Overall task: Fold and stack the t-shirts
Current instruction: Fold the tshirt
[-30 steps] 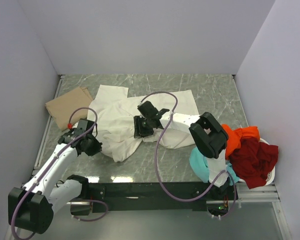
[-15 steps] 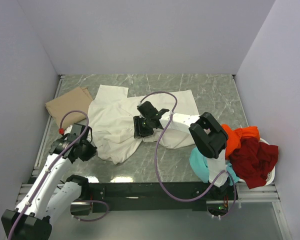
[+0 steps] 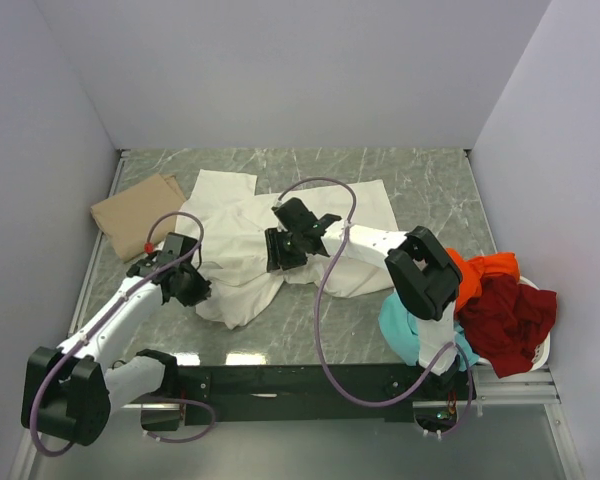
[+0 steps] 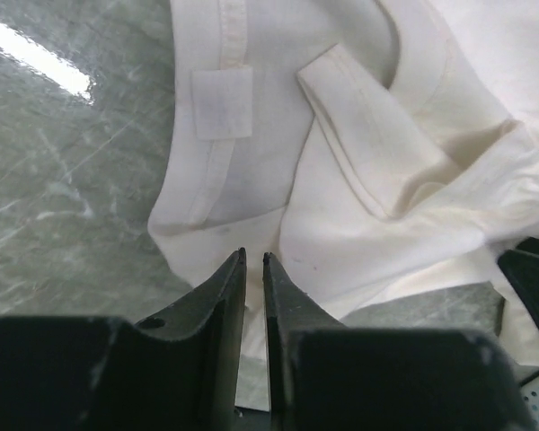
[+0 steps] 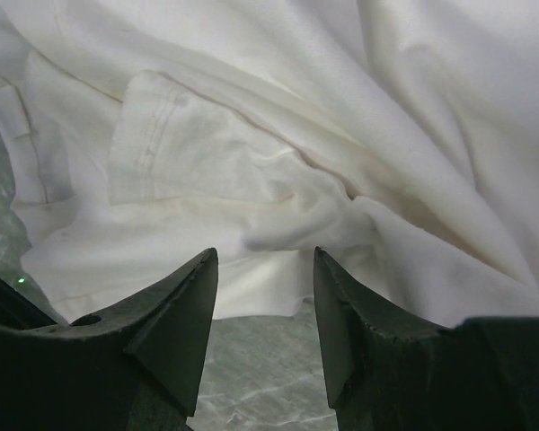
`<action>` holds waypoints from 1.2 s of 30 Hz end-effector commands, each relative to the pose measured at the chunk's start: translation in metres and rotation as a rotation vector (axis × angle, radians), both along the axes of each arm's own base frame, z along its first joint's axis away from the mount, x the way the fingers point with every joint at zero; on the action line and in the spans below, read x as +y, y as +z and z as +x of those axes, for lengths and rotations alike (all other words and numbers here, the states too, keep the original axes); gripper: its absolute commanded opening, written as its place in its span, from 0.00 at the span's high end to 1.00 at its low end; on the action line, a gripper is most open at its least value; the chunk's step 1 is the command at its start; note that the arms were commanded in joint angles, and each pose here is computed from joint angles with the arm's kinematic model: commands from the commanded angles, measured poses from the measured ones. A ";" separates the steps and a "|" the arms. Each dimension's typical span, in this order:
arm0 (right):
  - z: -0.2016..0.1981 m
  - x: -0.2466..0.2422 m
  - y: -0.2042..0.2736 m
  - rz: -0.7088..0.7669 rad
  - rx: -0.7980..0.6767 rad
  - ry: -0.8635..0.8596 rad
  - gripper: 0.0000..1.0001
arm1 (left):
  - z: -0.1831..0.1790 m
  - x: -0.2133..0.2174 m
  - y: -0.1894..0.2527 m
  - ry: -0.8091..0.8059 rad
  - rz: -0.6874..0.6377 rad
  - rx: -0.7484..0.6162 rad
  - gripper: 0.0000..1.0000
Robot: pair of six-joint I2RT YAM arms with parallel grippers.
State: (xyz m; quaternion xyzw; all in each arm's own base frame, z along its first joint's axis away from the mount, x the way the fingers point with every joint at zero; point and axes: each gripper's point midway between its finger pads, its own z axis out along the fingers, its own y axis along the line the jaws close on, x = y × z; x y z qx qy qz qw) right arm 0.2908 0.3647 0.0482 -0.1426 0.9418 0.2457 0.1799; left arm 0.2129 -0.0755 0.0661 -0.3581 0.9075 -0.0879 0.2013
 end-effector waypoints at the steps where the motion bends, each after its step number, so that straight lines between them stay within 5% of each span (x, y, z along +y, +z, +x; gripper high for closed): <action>1: 0.009 0.010 0.037 0.051 -0.074 0.007 0.46 | 0.001 -0.007 -0.013 -0.036 -0.023 -0.009 0.81; 36: 0.008 0.013 0.016 0.042 -0.034 0.004 0.46 | -0.078 -0.039 -0.047 -0.130 -0.055 0.159 0.84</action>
